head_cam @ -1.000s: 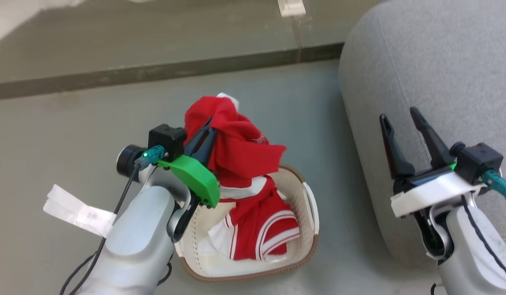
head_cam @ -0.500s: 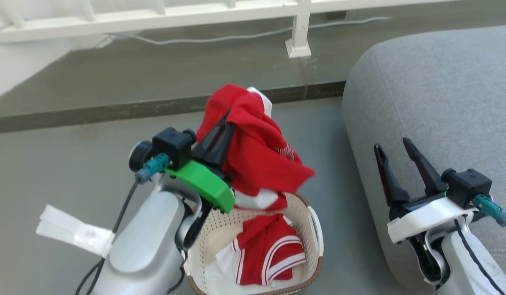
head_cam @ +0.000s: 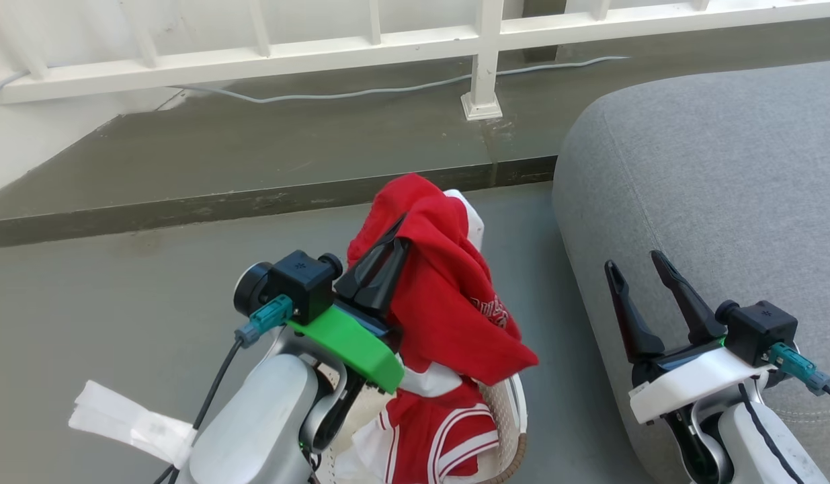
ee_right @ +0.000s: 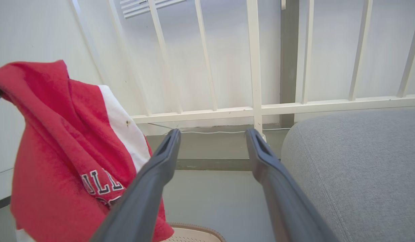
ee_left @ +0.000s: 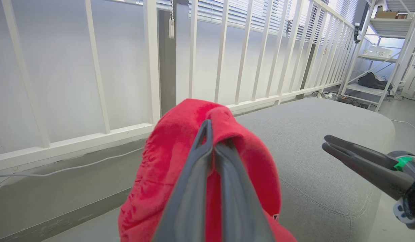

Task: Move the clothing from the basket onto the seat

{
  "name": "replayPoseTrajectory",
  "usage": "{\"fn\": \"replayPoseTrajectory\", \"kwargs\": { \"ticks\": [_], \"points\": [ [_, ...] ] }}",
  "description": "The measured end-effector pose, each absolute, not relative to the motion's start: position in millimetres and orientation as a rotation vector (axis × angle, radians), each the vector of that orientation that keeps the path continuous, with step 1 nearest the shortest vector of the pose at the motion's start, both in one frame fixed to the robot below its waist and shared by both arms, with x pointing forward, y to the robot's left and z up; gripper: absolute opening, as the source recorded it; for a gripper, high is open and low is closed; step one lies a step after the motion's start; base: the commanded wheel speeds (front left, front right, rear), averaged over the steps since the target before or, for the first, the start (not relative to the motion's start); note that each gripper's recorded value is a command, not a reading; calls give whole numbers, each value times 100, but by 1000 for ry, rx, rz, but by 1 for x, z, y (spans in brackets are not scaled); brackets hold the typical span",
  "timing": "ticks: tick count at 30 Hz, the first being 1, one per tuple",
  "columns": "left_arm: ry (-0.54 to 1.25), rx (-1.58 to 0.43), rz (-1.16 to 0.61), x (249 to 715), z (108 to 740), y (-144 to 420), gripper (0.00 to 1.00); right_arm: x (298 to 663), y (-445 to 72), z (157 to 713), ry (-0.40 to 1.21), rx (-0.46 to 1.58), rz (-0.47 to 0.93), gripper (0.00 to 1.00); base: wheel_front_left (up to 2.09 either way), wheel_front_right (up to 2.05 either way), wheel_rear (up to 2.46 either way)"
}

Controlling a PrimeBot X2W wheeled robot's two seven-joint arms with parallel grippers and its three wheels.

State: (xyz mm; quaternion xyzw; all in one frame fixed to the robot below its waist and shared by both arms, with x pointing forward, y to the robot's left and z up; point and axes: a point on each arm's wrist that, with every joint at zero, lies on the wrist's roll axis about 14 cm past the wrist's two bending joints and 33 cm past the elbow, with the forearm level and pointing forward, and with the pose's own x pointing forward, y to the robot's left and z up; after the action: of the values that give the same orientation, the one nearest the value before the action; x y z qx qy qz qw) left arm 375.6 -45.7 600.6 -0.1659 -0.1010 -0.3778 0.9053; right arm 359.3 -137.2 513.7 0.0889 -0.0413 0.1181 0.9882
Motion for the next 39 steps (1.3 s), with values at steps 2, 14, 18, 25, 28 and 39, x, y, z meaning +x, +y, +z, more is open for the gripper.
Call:
{"fn": "replayPoseTrajectory", "kwargs": {
  "ticks": [2,14,18,25,28,39],
  "points": [
    [-209,-346,-785,372,601,-46,0,357,-136,515,-88,180,242,100,0,0,0],
    [-204,-345,-791,362,602,-44,0,350,-116,530,-129,191,305,100,0,0,0],
    [-198,-343,-792,359,602,-44,0,344,-88,538,-147,211,383,100,0,0,0],
    [-205,-345,-801,355,607,-45,0,325,-35,549,-155,258,547,100,0,0,0],
    [-203,-345,-800,353,607,-46,0,319,-17,553,-158,264,608,100,0,0,0],
    [-211,-349,-818,346,614,-48,0,318,11,547,-125,258,705,100,0,0,0]
  ]
}}
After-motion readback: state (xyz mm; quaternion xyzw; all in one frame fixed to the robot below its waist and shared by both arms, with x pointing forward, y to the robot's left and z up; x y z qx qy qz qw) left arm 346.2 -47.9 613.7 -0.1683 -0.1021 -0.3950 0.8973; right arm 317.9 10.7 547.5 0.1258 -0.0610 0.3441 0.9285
